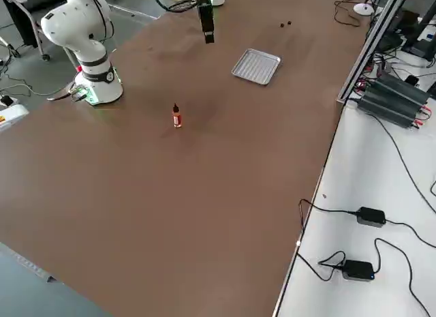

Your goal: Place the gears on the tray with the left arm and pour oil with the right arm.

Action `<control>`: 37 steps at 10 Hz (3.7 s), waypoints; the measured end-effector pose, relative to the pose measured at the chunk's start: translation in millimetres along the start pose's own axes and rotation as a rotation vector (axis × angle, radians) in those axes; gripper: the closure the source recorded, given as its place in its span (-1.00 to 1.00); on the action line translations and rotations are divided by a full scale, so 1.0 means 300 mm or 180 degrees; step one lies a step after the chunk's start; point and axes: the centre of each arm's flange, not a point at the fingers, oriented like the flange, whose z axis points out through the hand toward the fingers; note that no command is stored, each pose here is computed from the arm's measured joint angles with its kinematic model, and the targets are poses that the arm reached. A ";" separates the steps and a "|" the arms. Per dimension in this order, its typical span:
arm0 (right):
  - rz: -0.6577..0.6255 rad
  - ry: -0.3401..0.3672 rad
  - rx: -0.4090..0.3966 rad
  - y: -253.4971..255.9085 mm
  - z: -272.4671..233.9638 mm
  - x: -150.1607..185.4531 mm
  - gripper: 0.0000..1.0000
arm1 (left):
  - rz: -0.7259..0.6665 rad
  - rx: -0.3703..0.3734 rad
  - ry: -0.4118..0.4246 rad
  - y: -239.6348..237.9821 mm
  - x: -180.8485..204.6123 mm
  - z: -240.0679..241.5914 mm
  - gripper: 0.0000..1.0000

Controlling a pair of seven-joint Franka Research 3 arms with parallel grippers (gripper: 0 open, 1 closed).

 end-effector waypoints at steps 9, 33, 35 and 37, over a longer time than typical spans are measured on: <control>-0.0831 0.1063 0.0889 0.237 0.429 -0.431 -1.00 | -0.0226 0.0011 0.0278 0.074 -0.401 0.691 -0.69; -0.2095 0.2873 0.2454 0.101 1.600 -1.013 -1.00 | -0.0571 0.0078 0.0355 0.180 -0.281 0.686 0.52; -0.2079 0.2849 0.2420 0.103 1.629 -1.013 -1.00 | -0.0709 0.0025 0.0372 0.431 -0.286 0.630 0.52; -0.2082 0.2946 0.2359 0.105 1.652 -0.986 -1.00 | -0.0914 -0.0011 0.0312 0.678 -0.305 0.631 0.52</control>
